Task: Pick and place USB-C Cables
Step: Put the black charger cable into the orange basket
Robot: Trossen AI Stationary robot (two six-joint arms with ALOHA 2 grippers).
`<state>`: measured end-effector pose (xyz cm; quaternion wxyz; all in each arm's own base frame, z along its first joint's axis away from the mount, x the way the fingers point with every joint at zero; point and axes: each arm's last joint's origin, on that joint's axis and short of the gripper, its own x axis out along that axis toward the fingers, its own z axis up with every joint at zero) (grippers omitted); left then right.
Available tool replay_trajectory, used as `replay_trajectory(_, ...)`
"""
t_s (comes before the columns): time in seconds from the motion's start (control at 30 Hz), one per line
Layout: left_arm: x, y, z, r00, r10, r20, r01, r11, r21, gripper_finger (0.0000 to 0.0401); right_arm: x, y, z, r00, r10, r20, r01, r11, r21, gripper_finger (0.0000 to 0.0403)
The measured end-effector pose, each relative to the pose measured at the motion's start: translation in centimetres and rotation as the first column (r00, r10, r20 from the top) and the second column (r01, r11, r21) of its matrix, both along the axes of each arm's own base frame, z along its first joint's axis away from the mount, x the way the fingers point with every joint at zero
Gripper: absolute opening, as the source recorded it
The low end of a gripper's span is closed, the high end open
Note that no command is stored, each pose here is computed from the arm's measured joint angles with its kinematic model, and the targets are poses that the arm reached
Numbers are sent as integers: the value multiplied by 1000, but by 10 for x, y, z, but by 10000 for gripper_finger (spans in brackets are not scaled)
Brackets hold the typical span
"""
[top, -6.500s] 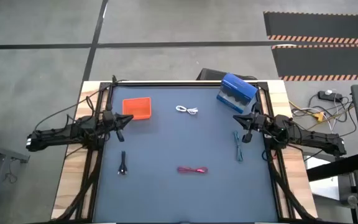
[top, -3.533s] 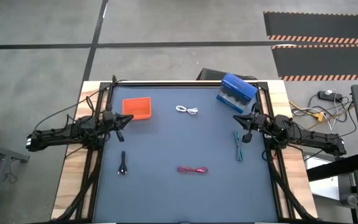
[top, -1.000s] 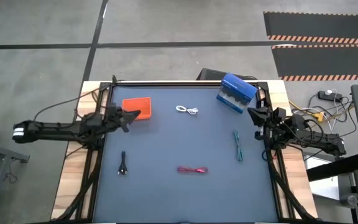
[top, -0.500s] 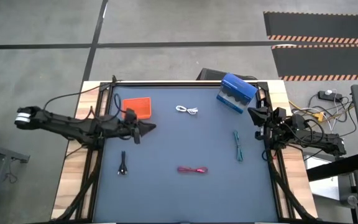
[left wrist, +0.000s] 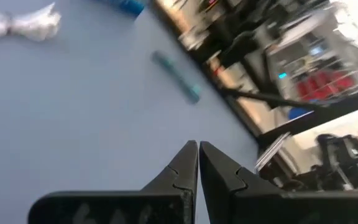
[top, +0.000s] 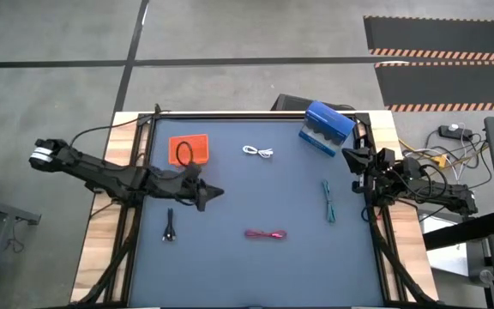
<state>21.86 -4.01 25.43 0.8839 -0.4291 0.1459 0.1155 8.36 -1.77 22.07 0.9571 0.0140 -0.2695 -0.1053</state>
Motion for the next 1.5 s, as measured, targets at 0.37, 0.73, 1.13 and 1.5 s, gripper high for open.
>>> replay_trajectory(0.37,-2,-23,7,882,-7,-470,-96,976,-194,1,0,0,0,1000,-2,-3,2,1000,-2,9)
replay_trajectory(0.73,-4,-55,-17,595,-123,-794,-189,939,-287,1,0,0,0,1000,-2,-8,2,1000,-1,9)
replay_trajectory(1.13,-26,-73,-27,468,-73,-881,-420,858,-294,1,0,0,0,1000,-2,-10,2,1000,-1,9)
replay_trajectory(1.5,-24,-83,-38,424,-56,-904,-423,870,-253,1,1,0,-2,999,-17,-35,16,1000,-19,9)
